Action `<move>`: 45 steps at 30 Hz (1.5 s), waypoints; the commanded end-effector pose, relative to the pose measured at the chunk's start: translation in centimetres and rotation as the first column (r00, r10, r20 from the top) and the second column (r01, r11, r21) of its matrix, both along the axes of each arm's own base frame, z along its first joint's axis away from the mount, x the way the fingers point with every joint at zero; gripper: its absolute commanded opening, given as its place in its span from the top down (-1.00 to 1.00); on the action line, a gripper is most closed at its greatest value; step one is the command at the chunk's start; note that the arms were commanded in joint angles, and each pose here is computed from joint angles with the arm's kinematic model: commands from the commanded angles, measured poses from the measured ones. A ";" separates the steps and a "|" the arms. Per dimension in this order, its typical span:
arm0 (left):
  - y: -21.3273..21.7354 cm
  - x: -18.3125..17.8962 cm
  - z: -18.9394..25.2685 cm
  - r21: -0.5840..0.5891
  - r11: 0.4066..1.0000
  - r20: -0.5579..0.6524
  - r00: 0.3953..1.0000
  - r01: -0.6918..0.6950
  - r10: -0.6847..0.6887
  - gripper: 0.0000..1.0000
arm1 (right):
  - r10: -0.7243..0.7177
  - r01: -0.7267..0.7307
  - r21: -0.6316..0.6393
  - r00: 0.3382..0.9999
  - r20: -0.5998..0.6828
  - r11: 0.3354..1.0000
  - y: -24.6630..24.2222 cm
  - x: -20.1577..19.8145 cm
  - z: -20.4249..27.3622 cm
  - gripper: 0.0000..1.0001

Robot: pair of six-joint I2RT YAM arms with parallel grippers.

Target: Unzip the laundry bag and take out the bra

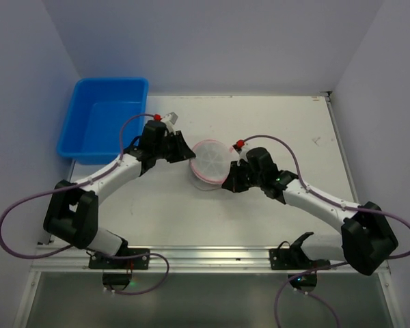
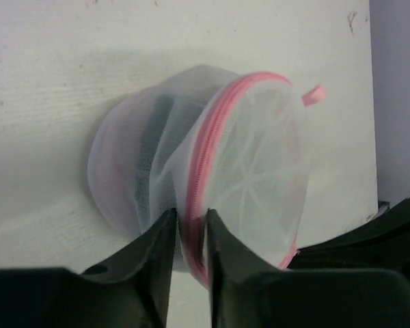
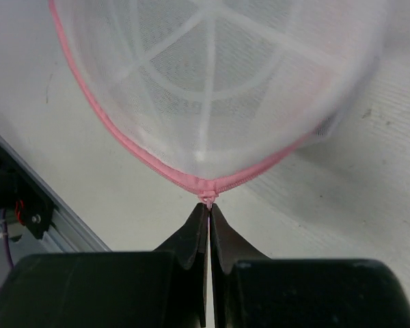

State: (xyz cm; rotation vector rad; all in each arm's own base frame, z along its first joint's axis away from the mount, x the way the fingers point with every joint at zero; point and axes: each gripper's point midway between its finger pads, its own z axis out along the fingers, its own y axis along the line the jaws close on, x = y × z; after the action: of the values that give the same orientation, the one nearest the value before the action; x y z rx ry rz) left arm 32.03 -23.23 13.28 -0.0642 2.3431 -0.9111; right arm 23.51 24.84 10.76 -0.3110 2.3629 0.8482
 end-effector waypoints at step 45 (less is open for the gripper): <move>4.7 -3.0 -0.4 -0.034 0.956 -0.024 0.957 -0.290 0.289 1.00 | 0.099 -0.098 -0.027 0.994 0.040 0.995 8.2 -0.7 0.9 1.00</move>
State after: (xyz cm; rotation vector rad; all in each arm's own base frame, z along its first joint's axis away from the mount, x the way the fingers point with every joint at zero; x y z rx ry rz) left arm 28.26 -19.77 12.62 -0.4414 2.2822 -0.8645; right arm 22.41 36.79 12.48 -0.4584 2.3336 1.0238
